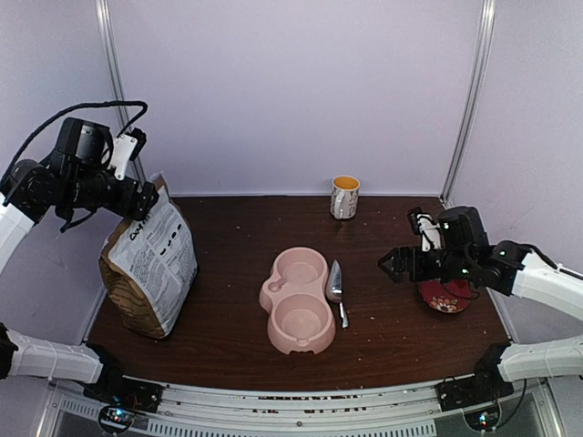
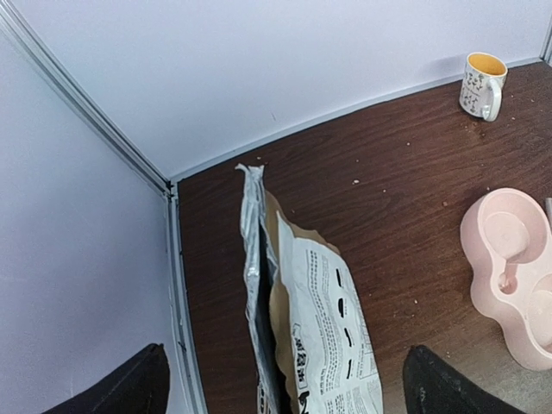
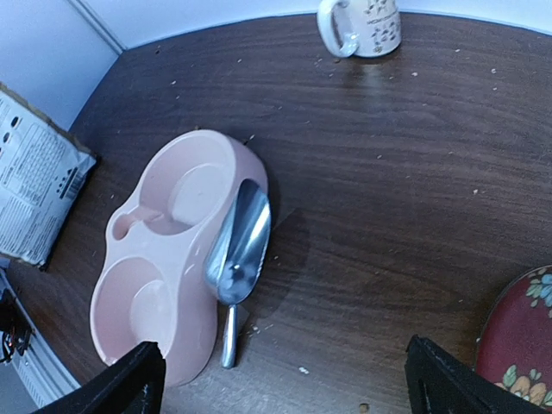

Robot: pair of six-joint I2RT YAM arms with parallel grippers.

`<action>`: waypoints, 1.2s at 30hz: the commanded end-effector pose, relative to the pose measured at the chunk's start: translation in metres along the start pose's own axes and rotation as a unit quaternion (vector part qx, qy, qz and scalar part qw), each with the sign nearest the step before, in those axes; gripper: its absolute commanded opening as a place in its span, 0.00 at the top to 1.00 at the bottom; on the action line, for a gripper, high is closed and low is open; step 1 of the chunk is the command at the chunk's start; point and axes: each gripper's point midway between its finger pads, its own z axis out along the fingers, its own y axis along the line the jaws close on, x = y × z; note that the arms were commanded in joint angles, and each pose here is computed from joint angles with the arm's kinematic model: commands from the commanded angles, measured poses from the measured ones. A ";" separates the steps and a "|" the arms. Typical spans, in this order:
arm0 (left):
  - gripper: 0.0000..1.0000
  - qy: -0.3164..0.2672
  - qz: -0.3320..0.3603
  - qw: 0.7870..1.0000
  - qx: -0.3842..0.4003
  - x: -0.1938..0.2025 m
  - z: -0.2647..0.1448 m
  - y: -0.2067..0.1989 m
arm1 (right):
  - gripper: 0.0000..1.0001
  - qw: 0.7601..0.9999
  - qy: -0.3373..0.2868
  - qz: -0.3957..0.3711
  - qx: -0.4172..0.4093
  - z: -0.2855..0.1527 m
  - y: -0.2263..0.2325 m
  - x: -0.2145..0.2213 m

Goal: Serve the pet food
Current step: Pick up the spatula from the center of the board.

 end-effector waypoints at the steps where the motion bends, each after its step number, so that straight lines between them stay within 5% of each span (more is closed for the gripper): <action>1: 0.02 -0.053 -0.007 0.999 0.006 -0.018 0.003 -0.004 | 0.00 1.000 0.026 0.003 -0.014 -0.002 0.024 0.019; 10: 0.03 -0.114 -0.019 0.992 0.047 -0.028 -0.011 -0.014 | 0.12 0.997 0.034 0.020 -0.067 0.035 0.067 0.024; 21: 0.04 -0.178 -0.012 0.972 0.151 -0.035 -0.026 -0.049 | 0.42 0.991 0.069 0.053 -0.100 0.102 0.077 0.024; 36: 0.06 -0.152 -0.005 0.967 0.206 -0.022 -0.007 -0.075 | 0.63 0.984 0.103 0.084 -0.119 0.144 0.077 0.045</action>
